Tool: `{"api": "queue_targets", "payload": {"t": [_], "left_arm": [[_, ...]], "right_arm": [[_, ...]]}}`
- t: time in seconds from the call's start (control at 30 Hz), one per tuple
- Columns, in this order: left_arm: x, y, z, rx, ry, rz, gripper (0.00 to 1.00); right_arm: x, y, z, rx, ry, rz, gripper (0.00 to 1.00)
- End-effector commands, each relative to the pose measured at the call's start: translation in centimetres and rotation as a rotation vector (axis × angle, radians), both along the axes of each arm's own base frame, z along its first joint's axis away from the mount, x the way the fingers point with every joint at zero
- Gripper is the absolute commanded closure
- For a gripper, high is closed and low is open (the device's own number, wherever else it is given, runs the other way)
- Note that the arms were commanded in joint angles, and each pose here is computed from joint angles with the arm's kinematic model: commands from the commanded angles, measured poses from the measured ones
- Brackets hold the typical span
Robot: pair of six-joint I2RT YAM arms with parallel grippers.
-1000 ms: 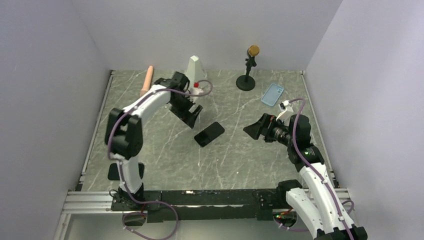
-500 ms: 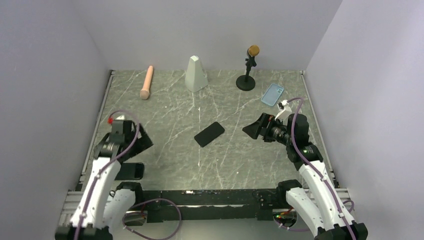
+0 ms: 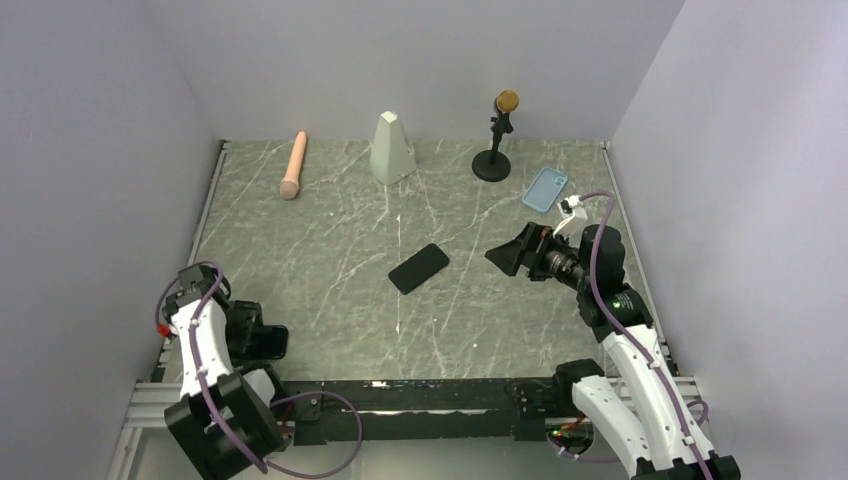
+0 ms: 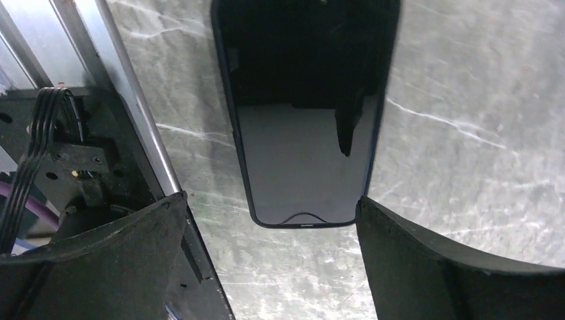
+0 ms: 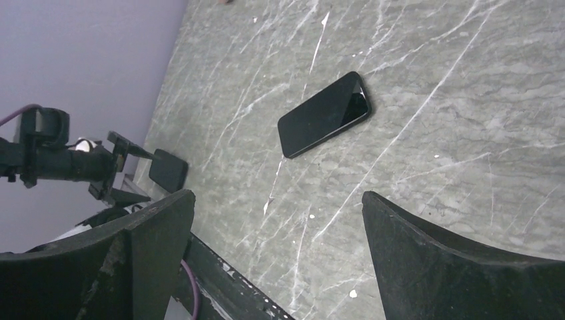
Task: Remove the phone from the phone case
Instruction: Pick up the phone at the center of the board.
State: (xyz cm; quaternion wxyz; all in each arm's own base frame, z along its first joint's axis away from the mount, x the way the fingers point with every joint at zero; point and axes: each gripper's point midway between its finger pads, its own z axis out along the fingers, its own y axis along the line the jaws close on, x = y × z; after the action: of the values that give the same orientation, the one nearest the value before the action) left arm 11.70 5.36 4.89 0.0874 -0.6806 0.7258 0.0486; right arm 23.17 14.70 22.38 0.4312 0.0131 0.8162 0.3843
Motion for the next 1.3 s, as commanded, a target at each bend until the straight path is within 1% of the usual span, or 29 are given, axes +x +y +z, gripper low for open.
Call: {"api": "queue_targets", "payload": {"t": [0.0, 0.07, 0.27, 0.3, 0.43, 0.5, 0.57, 0.73, 0.87, 1.0, 1.03, 1.07, 1.1, 1.13, 1.2, 1.23, 1.27], "left_arm": [[0.2, -0.4, -1.0, -0.105, -0.010, 0.145, 0.01], [0.3, 0.0, -1.4, -0.117, -0.013, 0.174, 0.01], [1.5, 1.7, -2.8, -0.100, -0.086, 0.225, 0.01], [2.3, 2.0, -2.8, -0.096, -0.120, 0.216, 0.01], [3.5, 3.3, -2.5, -0.049, -0.175, 0.212, 0.01], [3.6, 4.1, -2.5, -0.015, -0.173, 0.229, 0.01], [4.1, 4.2, -3.2, -0.025, -0.191, 0.231, 0.01], [4.2, 2.9, -5.4, -0.134, -0.136, 0.246, 0.01], [5.0, 4.3, -5.6, -0.091, -0.139, 0.224, 0.01], [5.9, 4.1, -5.6, -0.118, -0.179, 0.218, 0.01], [5.6, 3.9, -5.9, -0.129, -0.164, 0.232, 0.03], [5.5, 3.8, -6.2, -0.145, -0.156, 0.239, 0.08], [5.4, 3.6, -6.4, -0.164, -0.151, 0.247, 0.15], [5.2, 3.8, -6.6, -0.170, -0.141, 0.255, 0.18], [5.2, 4.4, -6.5, -0.168, -0.148, 0.270, 0.34], [5.6, 5.1, -6.2, -0.153, -0.190, 0.271, 0.44], [5.9, 6.0, -5.8, -0.123, -0.233, 0.273, 0.53]], "right_arm": [[-0.3, -0.1, 2.0, 0.010, -0.036, -0.011, 0.00], [-0.5, -0.2, 2.2, 0.011, -0.036, -0.017, 0.00], [-0.5, -0.2, 2.3, 0.016, -0.028, -0.023, 0.00], [-0.4, -0.2, 2.3, 0.018, -0.022, -0.025, 0.00], [-0.1, 0.0, 2.4, 0.035, -0.011, -0.028, 0.00], [0.0, 0.0, 2.6, 0.041, -0.006, -0.032, 0.00], [0.1, 0.0, 2.7, 0.041, -0.005, -0.043, 0.00], [0.4, -0.2, 2.4, 0.042, 0.019, -0.073, 0.00], [0.5, -0.6, 1.8, 0.018, 0.054, -0.104, 0.00], [0.3, -1.2, 2.1, 0.015, 0.082, -0.145, 0.00], [0.3, -1.2, 2.4, 0.021, 0.088, -0.153, 0.00], [0.3, -1.2, 2.7, 0.030, 0.096, -0.163, 0.00], [0.3, -1.3, 3.2, 0.039, 0.095, -0.172, 0.00], [0.4, -1.4, 3.4, 0.046, 0.101, -0.186, 0.00], [0.6, -1.8, 3.8, 0.050, 0.107, -0.220, 0.00], [0.7, -1.9, 3.8, 0.061, 0.120, -0.237, 0.00], [0.8, -1.9, 3.8, 0.065, 0.127, -0.241, 0.00]]}}
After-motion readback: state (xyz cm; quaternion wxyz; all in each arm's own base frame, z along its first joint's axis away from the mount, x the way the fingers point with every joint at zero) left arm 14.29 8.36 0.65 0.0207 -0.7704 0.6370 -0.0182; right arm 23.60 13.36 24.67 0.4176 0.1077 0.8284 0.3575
